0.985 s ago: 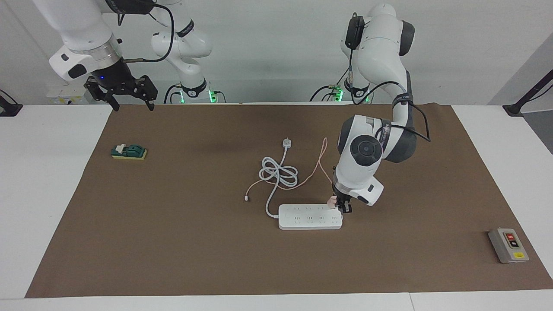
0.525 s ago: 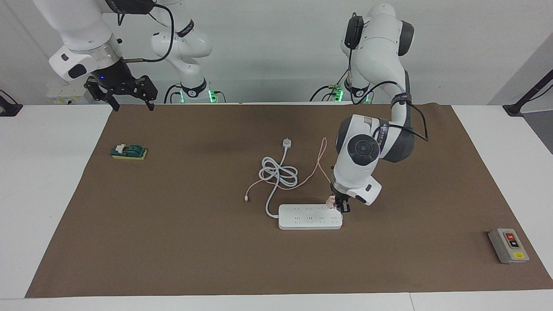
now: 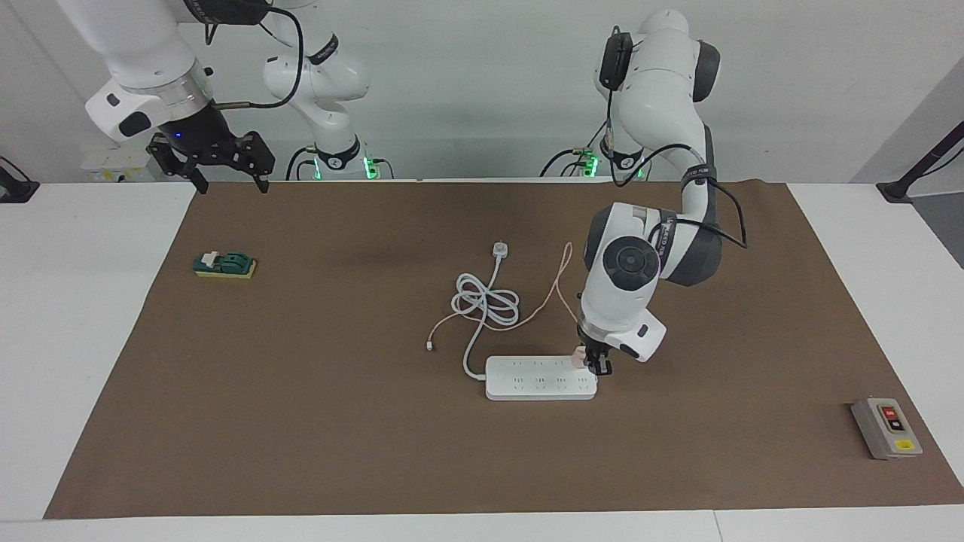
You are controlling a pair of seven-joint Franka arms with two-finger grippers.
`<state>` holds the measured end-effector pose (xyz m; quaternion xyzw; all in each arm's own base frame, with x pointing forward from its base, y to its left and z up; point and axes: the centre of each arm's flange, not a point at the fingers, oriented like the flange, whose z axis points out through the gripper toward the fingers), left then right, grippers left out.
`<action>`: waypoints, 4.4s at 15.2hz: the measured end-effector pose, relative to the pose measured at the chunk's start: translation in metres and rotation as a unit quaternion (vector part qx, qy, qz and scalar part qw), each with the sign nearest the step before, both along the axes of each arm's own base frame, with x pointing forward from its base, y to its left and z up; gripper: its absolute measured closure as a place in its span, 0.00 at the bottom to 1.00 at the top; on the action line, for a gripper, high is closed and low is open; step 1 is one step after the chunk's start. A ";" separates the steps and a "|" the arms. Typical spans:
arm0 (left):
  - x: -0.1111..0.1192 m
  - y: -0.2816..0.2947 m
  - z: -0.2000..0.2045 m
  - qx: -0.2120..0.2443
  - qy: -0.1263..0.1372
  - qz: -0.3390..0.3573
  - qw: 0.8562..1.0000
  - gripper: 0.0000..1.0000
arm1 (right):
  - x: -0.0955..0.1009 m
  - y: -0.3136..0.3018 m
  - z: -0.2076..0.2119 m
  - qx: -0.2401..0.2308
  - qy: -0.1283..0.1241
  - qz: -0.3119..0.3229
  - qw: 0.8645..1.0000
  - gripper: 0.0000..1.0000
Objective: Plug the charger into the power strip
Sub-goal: 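Push the pink charger into the strip's end socket with the left gripper, then open the left gripper and lift it off the plugged charger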
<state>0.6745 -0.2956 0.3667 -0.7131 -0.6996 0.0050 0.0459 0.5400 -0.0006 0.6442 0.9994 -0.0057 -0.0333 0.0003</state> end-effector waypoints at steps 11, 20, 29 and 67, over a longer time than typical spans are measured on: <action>-0.003 -0.005 0.000 0.006 0.007 -0.006 1.000 0.71 | 0.000 0.000 0.000 0.000 0.000 0.000 1.000 0.00; -0.005 -0.007 -0.001 0.007 0.009 -0.010 1.000 0.71 | 0.000 0.000 0.000 0.000 0.000 0.000 1.000 0.00; -0.001 -0.007 0.000 0.004 -0.005 -0.011 1.000 0.71 | 0.000 0.000 0.000 0.000 0.000 0.000 1.000 0.00; -0.002 -0.007 -0.016 0.017 0.012 -0.038 0.999 0.71 | 0.000 0.000 0.000 0.000 0.000 0.000 1.000 0.00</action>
